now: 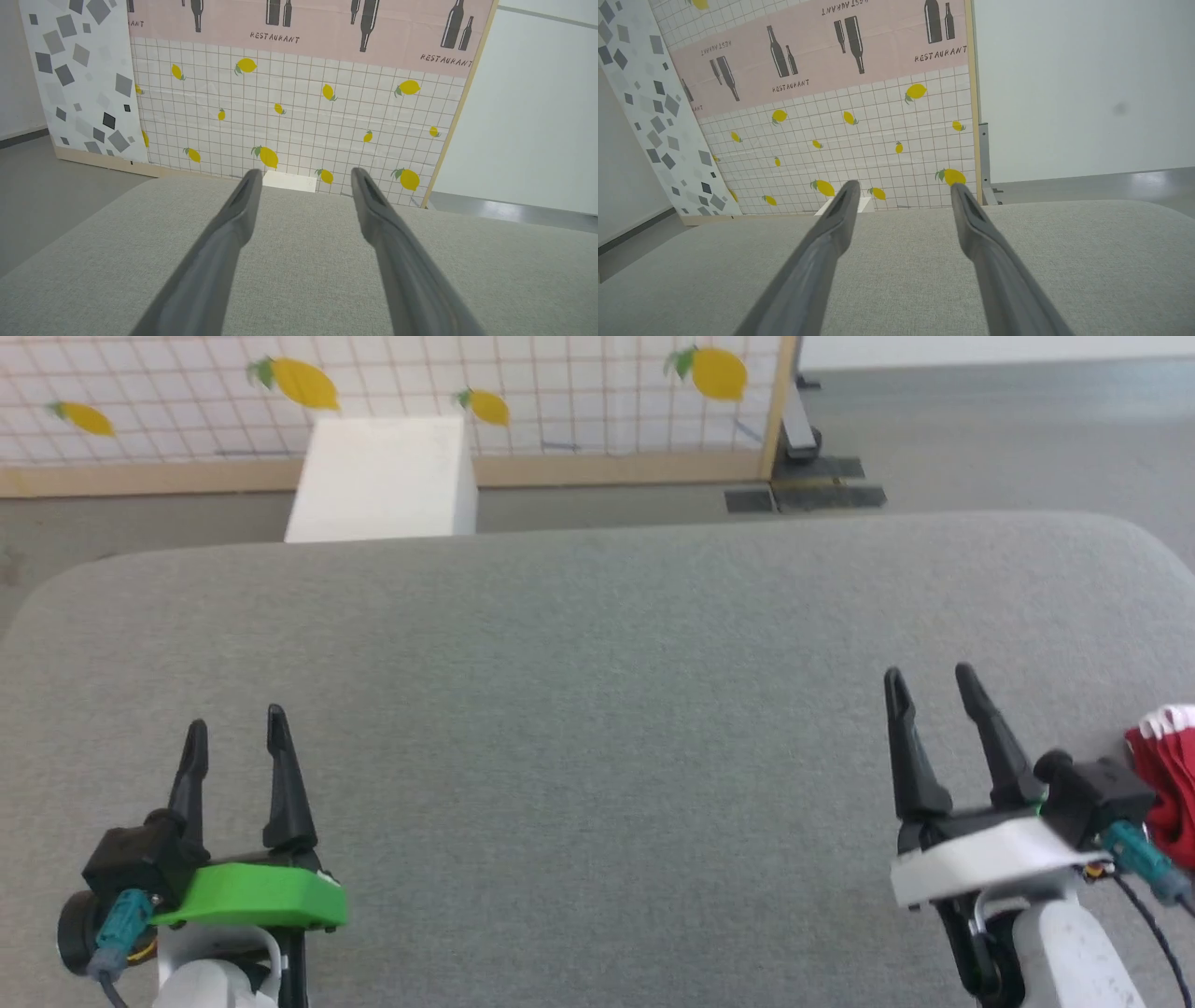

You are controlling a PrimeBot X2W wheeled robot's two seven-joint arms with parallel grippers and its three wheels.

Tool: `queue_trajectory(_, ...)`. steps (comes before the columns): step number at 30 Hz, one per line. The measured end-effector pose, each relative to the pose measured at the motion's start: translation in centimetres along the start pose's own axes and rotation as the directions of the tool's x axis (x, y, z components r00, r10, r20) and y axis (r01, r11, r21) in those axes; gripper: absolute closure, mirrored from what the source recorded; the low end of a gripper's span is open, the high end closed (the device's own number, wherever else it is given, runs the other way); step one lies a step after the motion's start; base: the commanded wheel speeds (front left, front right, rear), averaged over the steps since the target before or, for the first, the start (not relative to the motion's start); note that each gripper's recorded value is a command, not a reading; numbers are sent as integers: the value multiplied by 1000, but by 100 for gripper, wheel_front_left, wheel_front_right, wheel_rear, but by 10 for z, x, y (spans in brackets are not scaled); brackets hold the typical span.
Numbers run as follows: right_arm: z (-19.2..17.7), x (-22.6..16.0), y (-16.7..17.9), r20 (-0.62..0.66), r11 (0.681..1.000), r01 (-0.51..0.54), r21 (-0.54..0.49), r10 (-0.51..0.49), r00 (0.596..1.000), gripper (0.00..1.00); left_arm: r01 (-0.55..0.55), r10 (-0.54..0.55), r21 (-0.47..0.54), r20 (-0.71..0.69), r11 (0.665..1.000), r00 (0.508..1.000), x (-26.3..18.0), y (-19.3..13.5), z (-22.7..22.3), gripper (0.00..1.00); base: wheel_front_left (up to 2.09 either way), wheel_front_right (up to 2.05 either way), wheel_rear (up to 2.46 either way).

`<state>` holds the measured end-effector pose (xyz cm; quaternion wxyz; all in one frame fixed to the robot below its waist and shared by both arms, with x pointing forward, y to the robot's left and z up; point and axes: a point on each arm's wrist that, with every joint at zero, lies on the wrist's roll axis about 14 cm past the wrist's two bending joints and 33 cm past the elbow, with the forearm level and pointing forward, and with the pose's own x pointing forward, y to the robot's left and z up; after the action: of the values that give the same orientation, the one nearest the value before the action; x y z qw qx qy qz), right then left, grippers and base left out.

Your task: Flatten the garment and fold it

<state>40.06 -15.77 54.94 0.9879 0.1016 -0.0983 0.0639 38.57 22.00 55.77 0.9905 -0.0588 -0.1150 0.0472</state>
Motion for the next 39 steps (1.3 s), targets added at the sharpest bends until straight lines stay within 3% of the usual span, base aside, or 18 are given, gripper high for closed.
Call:
queue_trajectory(26,-18,-33,-4,-64,999,18,-28,-20,998,0,60,-55,36,-119,998,991,-33,-11,-34,0,0,0,0)
queue_trajectory(27,-18,-33,-4,-65,999,19,-26,-21,998,100,63,-58,35,-123,997,991,-33,-11,-35,100,0,0,0)
queue_trajectory(39,-19,-33,-4,-74,999,18,-31,-20,997,100,64,-59,35,-131,997,990,-33,-12,-36,100,0,0,0)
